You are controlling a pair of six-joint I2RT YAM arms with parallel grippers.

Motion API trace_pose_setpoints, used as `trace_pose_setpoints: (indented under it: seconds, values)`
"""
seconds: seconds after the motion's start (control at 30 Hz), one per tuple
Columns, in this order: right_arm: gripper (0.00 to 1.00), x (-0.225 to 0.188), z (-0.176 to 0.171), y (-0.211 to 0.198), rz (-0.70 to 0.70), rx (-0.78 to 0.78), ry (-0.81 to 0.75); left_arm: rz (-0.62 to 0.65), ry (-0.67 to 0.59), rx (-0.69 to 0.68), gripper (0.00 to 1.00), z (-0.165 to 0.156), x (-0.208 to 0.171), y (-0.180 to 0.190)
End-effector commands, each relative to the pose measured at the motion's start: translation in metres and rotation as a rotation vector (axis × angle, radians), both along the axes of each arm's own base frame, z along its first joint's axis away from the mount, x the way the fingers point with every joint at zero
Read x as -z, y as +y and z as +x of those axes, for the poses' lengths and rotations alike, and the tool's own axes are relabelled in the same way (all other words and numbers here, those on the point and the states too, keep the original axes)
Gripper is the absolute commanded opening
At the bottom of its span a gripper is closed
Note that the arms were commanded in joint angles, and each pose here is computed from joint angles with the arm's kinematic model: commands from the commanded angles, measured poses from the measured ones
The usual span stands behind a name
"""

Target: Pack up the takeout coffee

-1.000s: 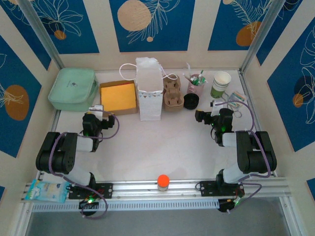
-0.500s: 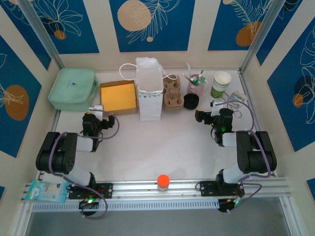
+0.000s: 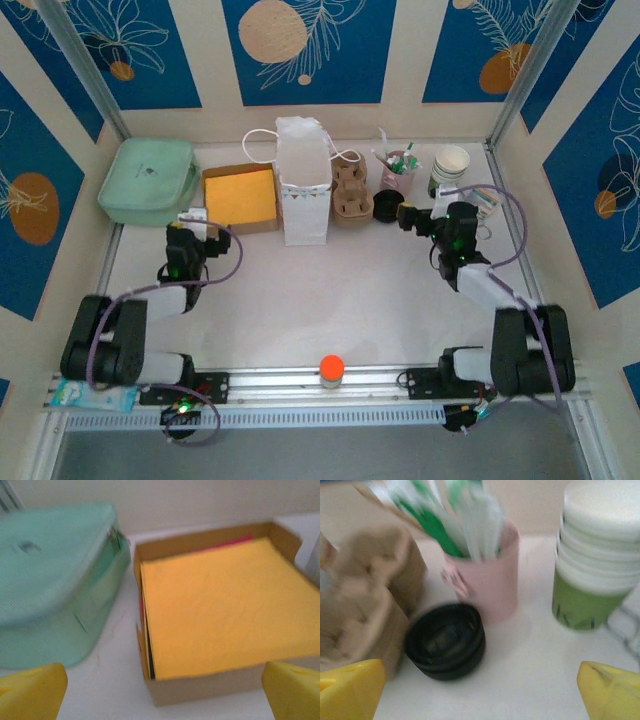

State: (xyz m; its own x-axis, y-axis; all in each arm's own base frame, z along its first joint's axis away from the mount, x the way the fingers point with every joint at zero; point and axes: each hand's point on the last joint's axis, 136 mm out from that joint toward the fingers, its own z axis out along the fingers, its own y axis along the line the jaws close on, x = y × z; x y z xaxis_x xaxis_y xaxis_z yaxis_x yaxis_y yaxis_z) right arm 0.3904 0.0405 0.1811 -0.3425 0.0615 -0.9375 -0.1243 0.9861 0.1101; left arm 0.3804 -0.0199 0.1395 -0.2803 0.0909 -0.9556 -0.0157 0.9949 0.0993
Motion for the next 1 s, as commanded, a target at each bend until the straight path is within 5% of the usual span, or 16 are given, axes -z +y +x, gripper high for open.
trace_pose_setpoints:
  seconds: [0.0, 0.1, 0.17, 0.53, 0.97]
  values:
    - [0.99, -0.017, -0.021, 0.001, 0.074, 0.039, 0.069, -0.025, -0.041, -0.106, 1.0, -0.004, -0.041, 0.01]
    - [0.99, -0.02, -0.046, -0.027, 0.372, 0.304, 0.2, -0.151, 0.019, -0.121, 1.0, -0.01, -0.06, 0.006]
    - [0.99, -0.037, -0.05, -0.01, 0.449, 0.16, 0.234, -0.226, 0.079, -0.09, 1.0, -0.014, -0.067, -0.004]
    - [0.94, -0.113, -0.057, -0.024, 0.383, 0.262, 0.325, -0.412, 0.262, 0.094, 1.0, -0.062, -0.06, -0.05]
    - [0.64, -0.091, 0.014, -0.075, 0.392, 0.461, 0.582, -0.44, 0.315, 0.239, 0.98, -0.112, -0.037, -0.096]
